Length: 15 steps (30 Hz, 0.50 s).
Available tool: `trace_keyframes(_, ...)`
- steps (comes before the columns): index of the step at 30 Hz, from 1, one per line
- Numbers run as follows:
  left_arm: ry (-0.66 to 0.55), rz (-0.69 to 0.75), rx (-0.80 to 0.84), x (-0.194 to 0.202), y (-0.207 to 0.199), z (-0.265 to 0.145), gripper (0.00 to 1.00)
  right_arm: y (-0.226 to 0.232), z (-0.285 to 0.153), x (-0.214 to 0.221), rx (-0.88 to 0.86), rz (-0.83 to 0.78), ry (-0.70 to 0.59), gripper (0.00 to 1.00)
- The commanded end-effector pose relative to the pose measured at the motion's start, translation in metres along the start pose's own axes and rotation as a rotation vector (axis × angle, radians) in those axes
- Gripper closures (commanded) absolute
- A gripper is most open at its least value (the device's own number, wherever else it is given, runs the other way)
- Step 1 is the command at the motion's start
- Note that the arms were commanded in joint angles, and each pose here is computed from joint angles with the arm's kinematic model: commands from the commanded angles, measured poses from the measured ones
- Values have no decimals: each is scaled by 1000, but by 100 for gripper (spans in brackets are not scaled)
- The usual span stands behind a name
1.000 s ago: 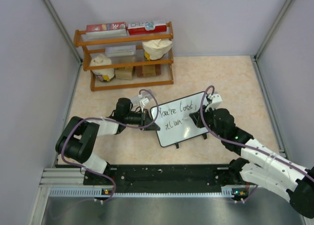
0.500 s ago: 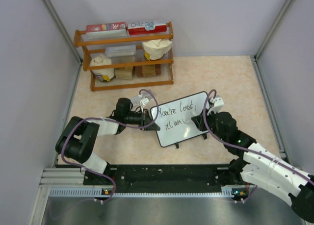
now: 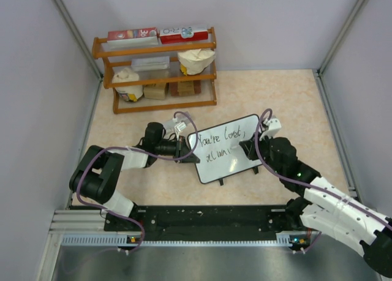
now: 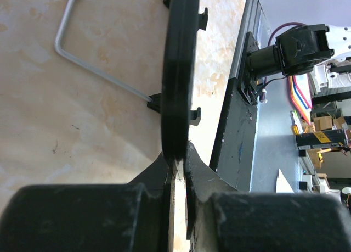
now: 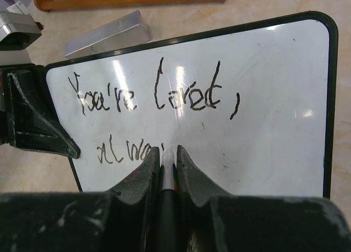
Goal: Write a sentence on the whiteboard
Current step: Write a sentence at the center of the board.
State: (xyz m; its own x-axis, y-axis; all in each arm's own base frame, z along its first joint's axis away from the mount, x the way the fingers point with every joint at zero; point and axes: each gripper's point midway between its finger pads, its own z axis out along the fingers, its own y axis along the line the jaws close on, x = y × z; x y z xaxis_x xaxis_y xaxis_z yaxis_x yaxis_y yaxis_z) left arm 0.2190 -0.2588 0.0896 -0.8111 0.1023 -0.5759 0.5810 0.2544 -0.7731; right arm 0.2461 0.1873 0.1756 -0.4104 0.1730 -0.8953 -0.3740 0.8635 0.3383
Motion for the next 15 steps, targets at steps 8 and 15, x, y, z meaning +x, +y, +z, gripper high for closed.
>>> trace_keyframes(8, 13, 25, -6, 6, 1, 0, 100, 5, 5, -33, 2, 6, -96, 100)
trace_keyframes(15, 10, 29, -6, 5, 0, 0, 100, -2, 9, -17, 17, 4, -57, 100)
